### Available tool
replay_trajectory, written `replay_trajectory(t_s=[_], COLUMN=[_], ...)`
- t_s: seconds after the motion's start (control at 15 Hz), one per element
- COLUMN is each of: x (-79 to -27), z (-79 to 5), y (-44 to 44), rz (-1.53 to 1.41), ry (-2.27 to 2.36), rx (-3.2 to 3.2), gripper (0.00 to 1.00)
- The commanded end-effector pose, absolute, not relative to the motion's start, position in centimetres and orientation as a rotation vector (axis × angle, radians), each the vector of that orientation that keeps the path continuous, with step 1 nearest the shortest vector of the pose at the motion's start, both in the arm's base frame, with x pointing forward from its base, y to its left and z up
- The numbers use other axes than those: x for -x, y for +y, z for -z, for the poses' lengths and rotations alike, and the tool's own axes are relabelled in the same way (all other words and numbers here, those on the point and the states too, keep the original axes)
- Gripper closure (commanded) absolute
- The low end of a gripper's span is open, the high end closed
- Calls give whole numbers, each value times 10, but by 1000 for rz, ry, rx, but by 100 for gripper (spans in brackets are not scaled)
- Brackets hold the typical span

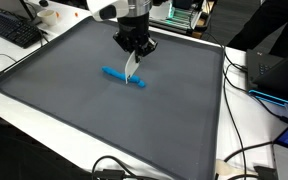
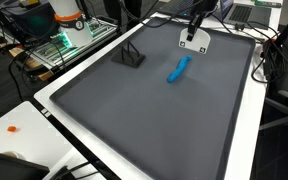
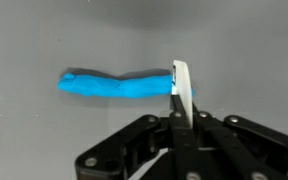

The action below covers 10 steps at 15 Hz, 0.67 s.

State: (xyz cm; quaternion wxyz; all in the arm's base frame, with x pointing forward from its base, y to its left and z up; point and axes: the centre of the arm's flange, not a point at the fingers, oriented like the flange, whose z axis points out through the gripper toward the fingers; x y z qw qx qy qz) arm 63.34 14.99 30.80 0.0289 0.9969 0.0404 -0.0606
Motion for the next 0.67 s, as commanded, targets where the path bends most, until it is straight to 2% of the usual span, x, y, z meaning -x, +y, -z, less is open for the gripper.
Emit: replay_trajectory(t_s=[0.0, 0.6], x=[-631, -636], z=[-302, -275], y=[139, 133], rz=[195, 197], ry=[133, 136], rx=[-3061, -3043], gripper=[99, 99])
